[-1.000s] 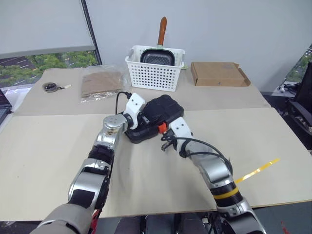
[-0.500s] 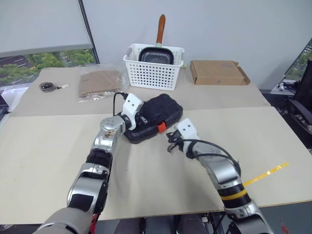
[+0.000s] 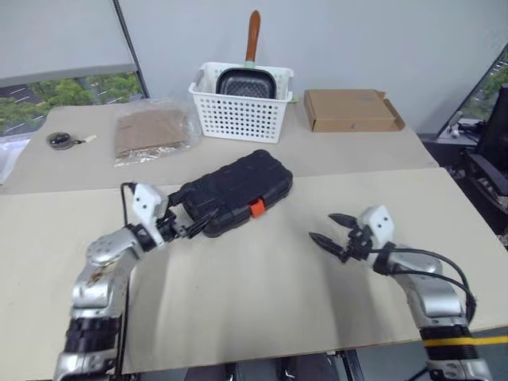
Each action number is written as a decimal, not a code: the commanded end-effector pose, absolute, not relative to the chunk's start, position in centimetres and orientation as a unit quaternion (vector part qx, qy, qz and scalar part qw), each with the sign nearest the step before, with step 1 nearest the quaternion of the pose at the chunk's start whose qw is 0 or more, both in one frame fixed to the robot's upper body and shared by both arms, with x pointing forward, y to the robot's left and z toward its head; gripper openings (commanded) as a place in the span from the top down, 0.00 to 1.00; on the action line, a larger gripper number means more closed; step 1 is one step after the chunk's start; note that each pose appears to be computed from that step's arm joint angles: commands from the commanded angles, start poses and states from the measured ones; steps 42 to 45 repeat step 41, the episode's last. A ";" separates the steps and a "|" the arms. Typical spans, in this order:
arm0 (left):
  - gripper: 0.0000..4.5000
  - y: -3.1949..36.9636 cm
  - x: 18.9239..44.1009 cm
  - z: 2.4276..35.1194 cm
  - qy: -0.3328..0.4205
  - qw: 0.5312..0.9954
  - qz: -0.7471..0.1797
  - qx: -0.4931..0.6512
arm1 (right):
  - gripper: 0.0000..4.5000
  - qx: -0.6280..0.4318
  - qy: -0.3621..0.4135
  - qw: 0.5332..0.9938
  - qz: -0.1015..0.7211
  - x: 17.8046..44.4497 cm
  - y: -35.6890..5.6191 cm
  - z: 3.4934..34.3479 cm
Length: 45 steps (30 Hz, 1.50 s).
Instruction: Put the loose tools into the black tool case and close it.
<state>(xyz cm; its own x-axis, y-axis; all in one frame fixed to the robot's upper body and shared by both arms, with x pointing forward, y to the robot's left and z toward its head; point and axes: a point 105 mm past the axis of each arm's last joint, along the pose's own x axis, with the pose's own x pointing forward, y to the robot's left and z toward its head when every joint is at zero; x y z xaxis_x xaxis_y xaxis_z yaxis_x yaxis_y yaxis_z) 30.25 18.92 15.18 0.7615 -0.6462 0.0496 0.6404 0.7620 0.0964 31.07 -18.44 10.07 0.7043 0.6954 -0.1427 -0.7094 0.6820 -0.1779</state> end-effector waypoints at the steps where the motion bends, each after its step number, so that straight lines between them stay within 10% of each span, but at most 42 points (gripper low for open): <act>1: 0.00 21.3 27.8 15.0 -0.028 0.952 -0.302 0.044 | 0.00 -0.115 0.004 0.911 0.396 29.8 -20.7 11.3; 12: 0.00 22.6 23.6 8.7 0.062 0.967 -0.245 0.035 | 0.00 -0.114 -0.001 0.915 0.387 29.9 -23.2 11.2; 45: 0.00 22.6 22.9 8.4 0.068 0.969 -0.230 0.050 | 0.00 -0.139 0.029 0.911 0.388 30.3 -22.8 9.4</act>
